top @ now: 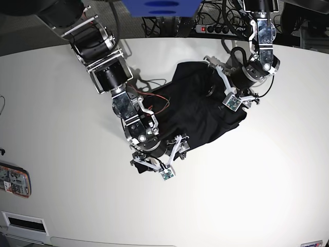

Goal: Fold the T-shirt properly
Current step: 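Square the folded bundle's sides with both grippers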

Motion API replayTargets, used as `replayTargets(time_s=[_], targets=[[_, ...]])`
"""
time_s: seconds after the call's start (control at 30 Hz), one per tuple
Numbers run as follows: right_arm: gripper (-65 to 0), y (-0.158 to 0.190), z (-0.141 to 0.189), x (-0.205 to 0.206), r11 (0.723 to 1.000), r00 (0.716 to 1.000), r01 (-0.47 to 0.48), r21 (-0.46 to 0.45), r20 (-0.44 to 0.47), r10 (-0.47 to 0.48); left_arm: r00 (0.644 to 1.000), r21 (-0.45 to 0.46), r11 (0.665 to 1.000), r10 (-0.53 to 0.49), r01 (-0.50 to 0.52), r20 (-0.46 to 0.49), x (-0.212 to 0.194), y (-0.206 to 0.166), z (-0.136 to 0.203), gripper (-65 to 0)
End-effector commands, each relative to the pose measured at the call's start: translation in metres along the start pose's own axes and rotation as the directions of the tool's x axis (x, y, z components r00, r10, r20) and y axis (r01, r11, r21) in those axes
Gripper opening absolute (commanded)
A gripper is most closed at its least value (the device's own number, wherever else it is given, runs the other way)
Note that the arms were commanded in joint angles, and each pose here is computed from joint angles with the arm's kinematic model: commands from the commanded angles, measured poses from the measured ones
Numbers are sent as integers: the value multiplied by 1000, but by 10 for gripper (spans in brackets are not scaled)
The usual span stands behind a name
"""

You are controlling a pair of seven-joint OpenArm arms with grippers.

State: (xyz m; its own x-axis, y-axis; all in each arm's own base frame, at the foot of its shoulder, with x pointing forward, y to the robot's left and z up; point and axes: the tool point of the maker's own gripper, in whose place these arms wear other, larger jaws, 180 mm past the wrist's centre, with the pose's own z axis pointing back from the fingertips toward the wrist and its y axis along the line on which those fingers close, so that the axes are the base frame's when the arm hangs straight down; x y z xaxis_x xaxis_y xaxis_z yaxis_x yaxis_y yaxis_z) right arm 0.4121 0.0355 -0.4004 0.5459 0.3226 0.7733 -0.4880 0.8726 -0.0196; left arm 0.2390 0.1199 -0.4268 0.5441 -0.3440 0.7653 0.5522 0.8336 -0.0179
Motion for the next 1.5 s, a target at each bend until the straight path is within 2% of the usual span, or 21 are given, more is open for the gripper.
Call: replayTargets(time_s=[0.0,0.07,0.23,0.33,0.47,0.63,0.77,1.07,1.2,1.33,1.47], targets=[[-94,-10,5,8,1000,999,-10,-20,41,11,1000,31,999,-25,25,-14,1,10,2,-225],[-94,-17,14,-22,999,1000,-15,-33,5,15,999,40,999,-37,37,-5,8,15,0,-225],[-94,-28,35,-37,998,999,-41,-53,16,42,995,70,993,-94,96,-28,13,26,-3,-225],[-94,-19,45,-43,998,999,-39,-40,26,40,991,86,988,-127,131,-49,14,32,-4,-225],[-94,-21,57,-76,998,998,-53,-42,-23,52,984,114,977,-174,178,-45,32,41,-12,-225],[-94,-11,75,-83,998,998,-59,-27,-7,59,966,153,958,-225,243,-130,36,62,-22,-225],[-94,9,92,-88,999,999,-45,2,10,45,953,83,956,-269,282,-139,40,39,-43,-225],[-94,32,114,-93,999,999,-31,35,32,30,914,2,917,-398,399,-75,90,15,-79,-225],[-94,45,123,-106,992,992,-123,21,10,122,896,-11,897,-441,441,-49,107,8,-85,-225],[-94,64,126,-107,971,972,-235,36,16,234,878,-12,878,-478,478,-21,126,5,-89,-225],[-94,79,128,-108,964,966,-258,62,19,257,878,-5,878,-478,478,-14,130,7,-88,-225]])
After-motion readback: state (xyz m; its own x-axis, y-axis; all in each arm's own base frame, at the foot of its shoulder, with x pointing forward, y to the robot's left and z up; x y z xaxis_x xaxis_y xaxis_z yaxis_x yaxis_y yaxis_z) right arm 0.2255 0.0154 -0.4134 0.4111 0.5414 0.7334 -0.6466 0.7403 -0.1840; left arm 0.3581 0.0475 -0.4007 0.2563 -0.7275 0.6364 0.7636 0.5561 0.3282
